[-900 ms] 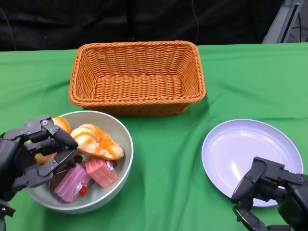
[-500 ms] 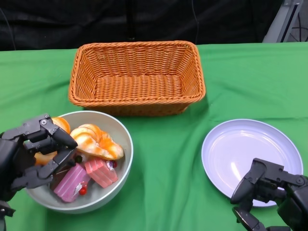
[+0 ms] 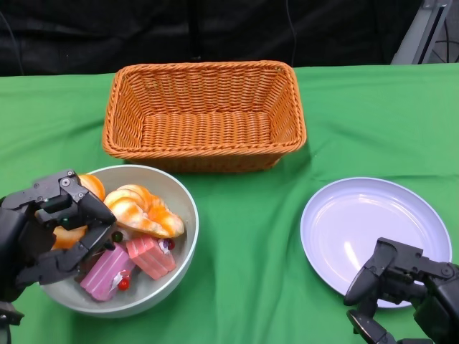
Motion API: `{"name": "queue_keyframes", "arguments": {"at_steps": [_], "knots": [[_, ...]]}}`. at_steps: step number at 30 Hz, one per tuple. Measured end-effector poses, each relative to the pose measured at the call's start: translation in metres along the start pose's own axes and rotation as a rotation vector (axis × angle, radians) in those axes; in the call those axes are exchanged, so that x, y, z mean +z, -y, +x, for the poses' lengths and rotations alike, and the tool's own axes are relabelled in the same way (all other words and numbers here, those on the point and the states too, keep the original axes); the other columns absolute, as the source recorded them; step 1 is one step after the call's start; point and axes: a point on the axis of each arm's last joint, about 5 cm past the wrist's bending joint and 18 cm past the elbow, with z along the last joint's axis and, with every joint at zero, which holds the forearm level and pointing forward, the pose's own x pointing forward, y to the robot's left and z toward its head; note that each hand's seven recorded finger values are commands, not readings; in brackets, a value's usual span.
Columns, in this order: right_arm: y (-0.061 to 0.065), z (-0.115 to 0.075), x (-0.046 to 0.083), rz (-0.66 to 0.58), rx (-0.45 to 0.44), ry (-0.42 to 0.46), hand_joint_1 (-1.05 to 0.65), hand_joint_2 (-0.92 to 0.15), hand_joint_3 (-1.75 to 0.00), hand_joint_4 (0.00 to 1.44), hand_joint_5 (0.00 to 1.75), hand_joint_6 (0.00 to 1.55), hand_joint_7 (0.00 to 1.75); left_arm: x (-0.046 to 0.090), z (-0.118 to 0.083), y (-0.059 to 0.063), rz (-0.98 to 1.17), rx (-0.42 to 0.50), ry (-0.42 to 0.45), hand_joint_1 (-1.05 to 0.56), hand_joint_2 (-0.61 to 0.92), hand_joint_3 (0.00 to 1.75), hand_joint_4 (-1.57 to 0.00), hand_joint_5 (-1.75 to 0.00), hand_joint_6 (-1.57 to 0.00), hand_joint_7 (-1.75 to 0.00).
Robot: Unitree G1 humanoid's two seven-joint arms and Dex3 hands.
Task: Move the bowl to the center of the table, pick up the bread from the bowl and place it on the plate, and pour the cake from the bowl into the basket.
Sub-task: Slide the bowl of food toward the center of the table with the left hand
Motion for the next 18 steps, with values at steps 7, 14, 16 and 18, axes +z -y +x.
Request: {"name": "queue_keyframes", "arguments": {"at_steps": [7,14,16,18], "knots": [[0.0000,-0.0002,-0.0004,0.001,0.000,-0.002,-0.16,-0.47,-0.97,0.68,1.64,0.65,1.36,-0.0003,-0.0003,-0.0001,0.000,0.000,-0.002,-0.24,0.65,0.73,-0.80,-1.51,-0.79,-1.26],[-0.0005,-0.0002,-0.0005,-0.002,0.002,-0.003,-0.16,-0.48,-0.96,0.68,1.65,0.64,1.37,0.0005,-0.0019,-0.0059,-0.016,0.057,0.019,-0.27,0.87,0.31,-0.80,-1.17,-0.95,-0.64],[-0.0006,-0.0001,-0.0004,-0.005,0.002,-0.003,-0.17,-0.48,-0.95,0.68,1.64,0.64,1.37,0.0010,-0.0009,-0.0080,-0.016,0.098,0.031,-0.32,0.91,0.16,-0.85,-0.89,-1.02,-0.33],[-0.0006,-0.0001,-0.0004,-0.005,0.001,-0.003,-0.16,-0.49,-0.95,0.68,1.64,0.64,1.37,0.0017,-0.0006,-0.0099,-0.006,0.143,0.043,-0.38,0.92,0.13,-0.88,-0.59,-0.99,-0.14]]}}
